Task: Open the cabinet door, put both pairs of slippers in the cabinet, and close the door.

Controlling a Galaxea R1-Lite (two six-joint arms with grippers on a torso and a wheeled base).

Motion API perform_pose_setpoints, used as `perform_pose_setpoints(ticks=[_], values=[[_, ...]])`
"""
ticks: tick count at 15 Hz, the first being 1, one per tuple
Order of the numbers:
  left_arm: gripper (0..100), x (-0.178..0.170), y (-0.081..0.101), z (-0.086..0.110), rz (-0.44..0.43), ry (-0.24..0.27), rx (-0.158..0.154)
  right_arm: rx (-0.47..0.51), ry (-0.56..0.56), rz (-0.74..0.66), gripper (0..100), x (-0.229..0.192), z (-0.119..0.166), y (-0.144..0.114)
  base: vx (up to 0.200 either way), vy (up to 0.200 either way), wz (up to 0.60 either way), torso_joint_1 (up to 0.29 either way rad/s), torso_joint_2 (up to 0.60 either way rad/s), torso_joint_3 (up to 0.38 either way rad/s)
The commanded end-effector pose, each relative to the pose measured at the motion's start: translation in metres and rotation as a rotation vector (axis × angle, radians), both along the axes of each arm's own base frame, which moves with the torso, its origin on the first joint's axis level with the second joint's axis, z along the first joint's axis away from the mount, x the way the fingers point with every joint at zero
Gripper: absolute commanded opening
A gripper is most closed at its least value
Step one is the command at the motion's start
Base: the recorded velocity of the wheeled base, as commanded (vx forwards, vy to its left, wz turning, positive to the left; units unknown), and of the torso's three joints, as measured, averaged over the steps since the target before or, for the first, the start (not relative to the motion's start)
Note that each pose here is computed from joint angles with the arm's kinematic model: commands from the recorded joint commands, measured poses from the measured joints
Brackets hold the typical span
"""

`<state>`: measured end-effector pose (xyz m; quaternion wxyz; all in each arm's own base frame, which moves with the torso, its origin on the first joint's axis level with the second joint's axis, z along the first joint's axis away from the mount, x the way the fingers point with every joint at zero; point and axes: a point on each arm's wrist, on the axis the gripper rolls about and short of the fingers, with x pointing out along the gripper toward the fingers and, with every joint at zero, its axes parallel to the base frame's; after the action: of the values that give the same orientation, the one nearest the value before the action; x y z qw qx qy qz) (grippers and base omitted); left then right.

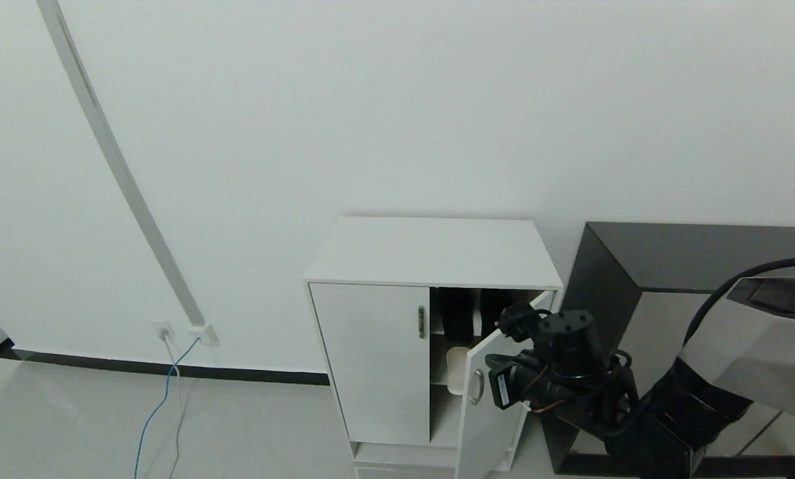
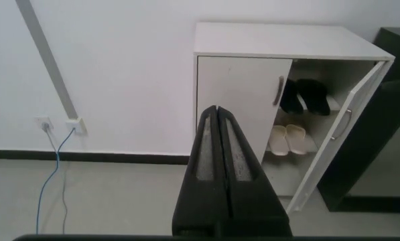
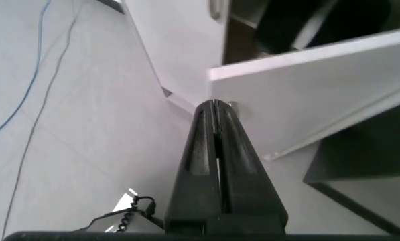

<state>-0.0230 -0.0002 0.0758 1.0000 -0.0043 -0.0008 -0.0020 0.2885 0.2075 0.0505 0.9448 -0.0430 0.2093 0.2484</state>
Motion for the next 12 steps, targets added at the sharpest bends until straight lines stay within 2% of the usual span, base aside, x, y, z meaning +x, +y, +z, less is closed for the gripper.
perform_pose_setpoints(ticks=[1, 4, 6, 9, 12], values=[[0, 0.0, 0.0, 0.0, -0.001, 0.0, 0.001, -0.024, 0.018, 0.001, 0, -0.002, -0.007, -0.003, 0.0, 0.0, 0.0, 0.0, 0.0, 0.0], [0, 0.0, 0.0, 0.0, -0.001, 0.0, 0.001, -0.05, 0.023, 0.0, 0, -0.014, -0.016, -0.014, 0.0, 0.0, 0.0, 0.0, 0.0, 0.0], [0, 0.0, 0.0, 0.0, -0.002, 0.0, 0.001, -0.09, 0.025, 0.006, 0, -0.023, -0.024, -0.025, 0.2, 0.0, 0.0, 0.002, 0.0, 0.0], [0, 0.0, 0.0, 0.0, -0.001, 0.002, -0.001, -0.105, 0.036, 0.013, 0, -0.028, -0.031, -0.028, 0.2, 0.0, 0.0, 0.001, 0.01, 0.002], [0, 0.0, 0.0, 0.0, -0.001, 0.0, -0.001, -0.113, 0.047, 0.013, 0, -0.025, -0.043, -0.026, 0.0, 0.0, 0.0, 0.0, 0.0, 0.0]])
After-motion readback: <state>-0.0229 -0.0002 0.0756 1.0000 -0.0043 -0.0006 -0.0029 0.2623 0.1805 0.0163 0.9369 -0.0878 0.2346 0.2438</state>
